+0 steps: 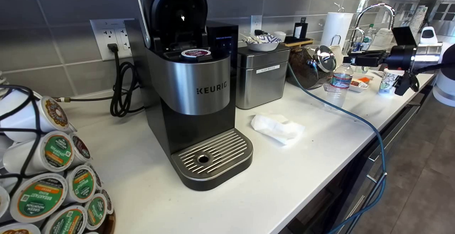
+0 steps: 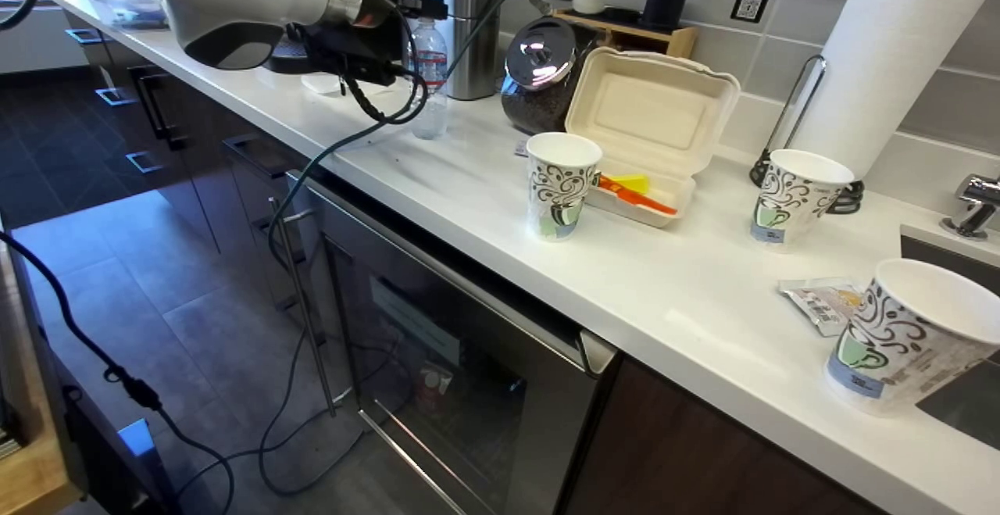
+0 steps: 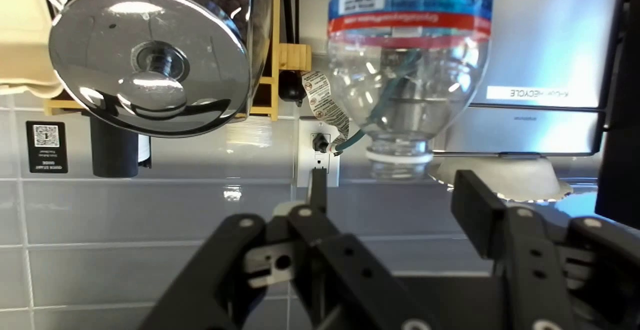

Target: Put the clear bottle into the cupboard

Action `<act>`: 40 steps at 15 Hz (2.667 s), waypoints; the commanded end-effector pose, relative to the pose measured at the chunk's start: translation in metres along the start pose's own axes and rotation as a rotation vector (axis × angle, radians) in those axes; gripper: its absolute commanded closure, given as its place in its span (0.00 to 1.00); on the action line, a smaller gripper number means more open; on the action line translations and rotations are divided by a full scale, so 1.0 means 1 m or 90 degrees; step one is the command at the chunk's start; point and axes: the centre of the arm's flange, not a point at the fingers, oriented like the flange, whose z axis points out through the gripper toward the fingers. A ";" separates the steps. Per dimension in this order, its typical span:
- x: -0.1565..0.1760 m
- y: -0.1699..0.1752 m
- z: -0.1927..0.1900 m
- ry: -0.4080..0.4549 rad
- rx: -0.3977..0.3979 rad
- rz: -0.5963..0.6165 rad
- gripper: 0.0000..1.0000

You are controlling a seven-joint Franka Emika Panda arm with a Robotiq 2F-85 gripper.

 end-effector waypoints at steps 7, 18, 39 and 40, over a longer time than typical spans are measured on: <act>-0.009 0.000 0.002 -0.007 -0.030 -0.019 0.00; -0.012 -0.009 0.008 -0.012 -0.016 -0.022 0.94; 0.230 -0.107 -0.042 0.027 0.118 -0.060 0.92; 0.243 -0.111 -0.044 0.028 0.118 -0.074 0.92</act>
